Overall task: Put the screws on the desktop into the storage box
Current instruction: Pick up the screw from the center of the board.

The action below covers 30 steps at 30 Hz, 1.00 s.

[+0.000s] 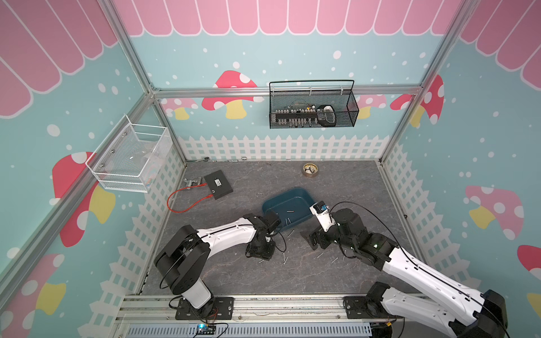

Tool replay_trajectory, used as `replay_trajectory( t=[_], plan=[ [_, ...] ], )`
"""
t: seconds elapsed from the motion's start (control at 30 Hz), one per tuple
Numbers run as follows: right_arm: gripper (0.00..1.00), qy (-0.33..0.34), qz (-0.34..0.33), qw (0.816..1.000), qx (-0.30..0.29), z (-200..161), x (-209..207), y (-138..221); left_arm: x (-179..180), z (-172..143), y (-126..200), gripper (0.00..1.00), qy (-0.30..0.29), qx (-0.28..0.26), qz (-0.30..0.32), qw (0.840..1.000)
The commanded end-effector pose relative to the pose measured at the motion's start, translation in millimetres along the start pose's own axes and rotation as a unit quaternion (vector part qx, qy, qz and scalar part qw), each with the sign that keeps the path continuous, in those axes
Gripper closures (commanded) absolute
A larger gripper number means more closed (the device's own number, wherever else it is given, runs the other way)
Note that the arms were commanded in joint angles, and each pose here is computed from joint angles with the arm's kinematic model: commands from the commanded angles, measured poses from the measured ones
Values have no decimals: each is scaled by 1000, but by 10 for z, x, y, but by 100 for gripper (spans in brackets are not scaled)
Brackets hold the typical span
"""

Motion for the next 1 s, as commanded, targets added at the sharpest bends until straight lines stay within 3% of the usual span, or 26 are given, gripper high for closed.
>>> replay_trajectory(
  t=[0.0,0.33,0.5,0.97],
  plan=[
    [2,-34,-25,999,-8,-51,-92,107,21,8,-77,60,-23,5,23,999],
    [2,-55,-27,998,-15,-97,-115,284,89,-1,-232,61,-13,26,69,997],
    [2,-59,-32,998,-17,-111,-134,329,35,-15,-288,71,-4,29,67,997],
    [2,-63,-43,997,-17,-120,-163,349,-94,76,-308,88,-9,17,45,999]
  ],
)
Point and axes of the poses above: each gripper's point midway between its finger pads, its own y axis back along the fingers, its own x axis along the line the jaws close on, z = x × y, the point moved 4 cm from there along y, back along the fingers, and after that the axes turned 9 degrees about -y, right-handed, at the moved point
